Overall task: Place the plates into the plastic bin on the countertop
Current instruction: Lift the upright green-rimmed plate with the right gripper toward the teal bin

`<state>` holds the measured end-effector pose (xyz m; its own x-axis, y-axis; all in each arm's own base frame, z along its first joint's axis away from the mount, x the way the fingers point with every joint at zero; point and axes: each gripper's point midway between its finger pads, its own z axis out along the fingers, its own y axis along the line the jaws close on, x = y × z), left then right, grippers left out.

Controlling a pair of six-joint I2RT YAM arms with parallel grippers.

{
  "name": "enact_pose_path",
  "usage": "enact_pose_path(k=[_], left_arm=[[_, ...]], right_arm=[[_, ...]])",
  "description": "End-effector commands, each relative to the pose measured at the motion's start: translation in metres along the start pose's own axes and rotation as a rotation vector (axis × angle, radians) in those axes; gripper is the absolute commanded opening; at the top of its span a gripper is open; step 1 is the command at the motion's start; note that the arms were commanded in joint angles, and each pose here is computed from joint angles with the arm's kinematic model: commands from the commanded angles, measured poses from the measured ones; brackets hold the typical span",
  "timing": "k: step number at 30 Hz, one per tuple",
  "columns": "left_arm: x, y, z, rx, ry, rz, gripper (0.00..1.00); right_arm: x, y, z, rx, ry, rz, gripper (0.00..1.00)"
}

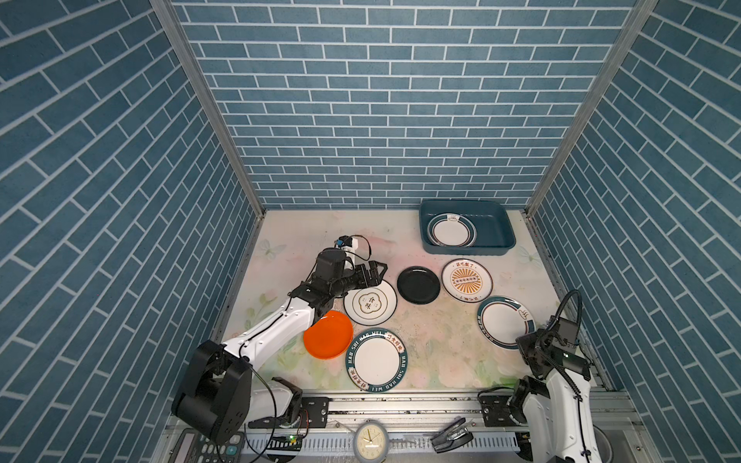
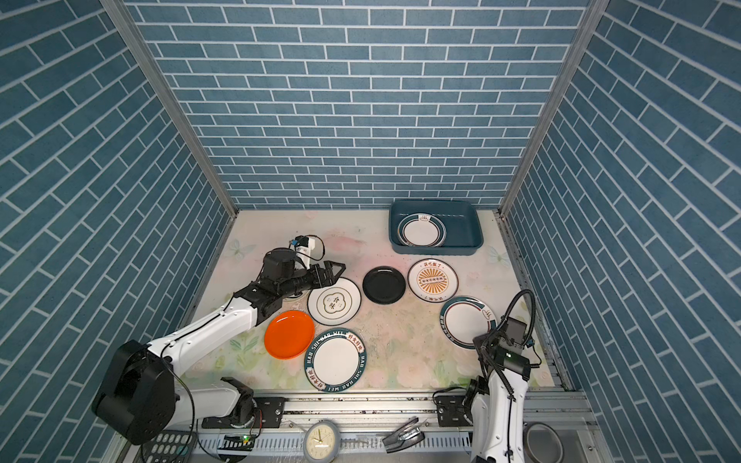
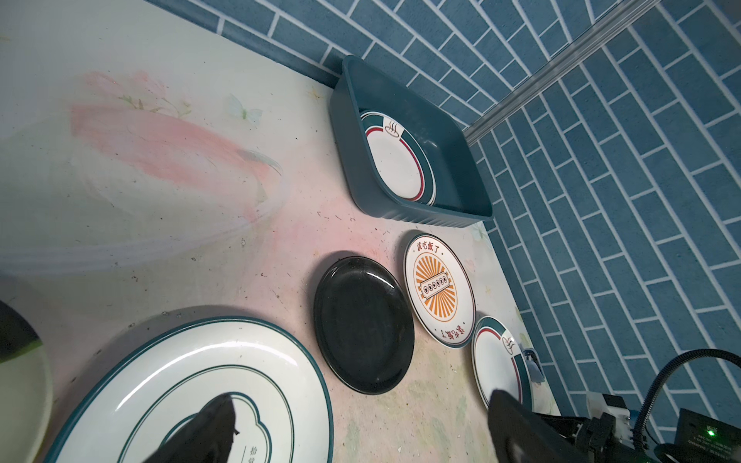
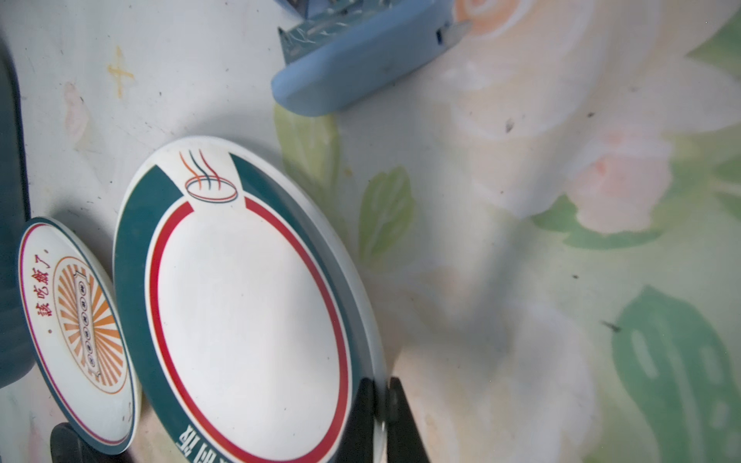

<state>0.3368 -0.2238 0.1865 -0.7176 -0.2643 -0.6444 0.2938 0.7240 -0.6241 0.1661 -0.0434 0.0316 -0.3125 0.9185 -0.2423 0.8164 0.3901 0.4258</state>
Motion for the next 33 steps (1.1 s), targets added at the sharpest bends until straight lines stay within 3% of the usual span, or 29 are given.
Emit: enact_pose_path(k=[1,22,33], left_arm=[[-0.010,-0.005,-0.001,0.014,-0.023,0.013,1.00],[-0.008,-0.007,-0.003,0.026,-0.019,0.013,1.00],[-0.008,-0.006,-0.007,0.016,-0.029,0.020,1.00]], right_arm=[[0.009,-0.008,0.000,0.027,0.033,-0.031,0.00],[-0.009,0.016,-0.031,-0.045,-0.036,-0.066,0.00],[-0.012,0.047,-0.050,-0.163,-0.021,-0.099,0.00]])
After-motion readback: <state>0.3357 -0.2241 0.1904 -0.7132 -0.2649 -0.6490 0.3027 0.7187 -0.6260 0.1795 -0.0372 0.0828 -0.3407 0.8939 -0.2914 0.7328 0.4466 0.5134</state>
